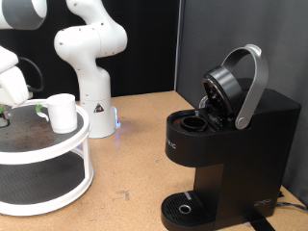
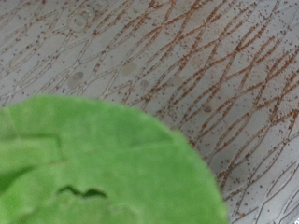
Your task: Make a cup of coffee with the keurig machine
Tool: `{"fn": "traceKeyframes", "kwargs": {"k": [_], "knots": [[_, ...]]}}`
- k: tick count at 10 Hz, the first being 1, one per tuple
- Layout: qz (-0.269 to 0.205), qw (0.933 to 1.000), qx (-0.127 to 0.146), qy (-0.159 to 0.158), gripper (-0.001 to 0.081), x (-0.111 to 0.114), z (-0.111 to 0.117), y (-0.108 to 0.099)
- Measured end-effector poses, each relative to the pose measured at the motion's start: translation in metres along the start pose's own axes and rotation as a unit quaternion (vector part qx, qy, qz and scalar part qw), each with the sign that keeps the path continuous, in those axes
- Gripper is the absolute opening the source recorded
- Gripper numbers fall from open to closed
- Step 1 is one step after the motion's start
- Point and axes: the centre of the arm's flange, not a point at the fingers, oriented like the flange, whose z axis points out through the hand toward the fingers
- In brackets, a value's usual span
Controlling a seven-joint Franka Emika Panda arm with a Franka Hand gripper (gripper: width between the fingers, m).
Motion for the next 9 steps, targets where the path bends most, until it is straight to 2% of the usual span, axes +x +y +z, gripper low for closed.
{"fn": "traceKeyframes", "kwargs": {"k": [2,4,6,7,9], "knots": [[0.052,0.9980,-0.008,0.036,0.0483,0.007,0.003,0.002],[0.115,0.9902,-0.014,0.078,0.0483,0.020,-0.004,0.010],[0.162,0.9801,-0.032,0.110,0.0483,0.035,-0.020,0.024],[0.188,0.9738,-0.041,0.121,0.0483,0.046,-0.029,0.034],[0.213,0.9680,-0.045,0.124,0.0483,0.063,-0.039,0.046]]}}
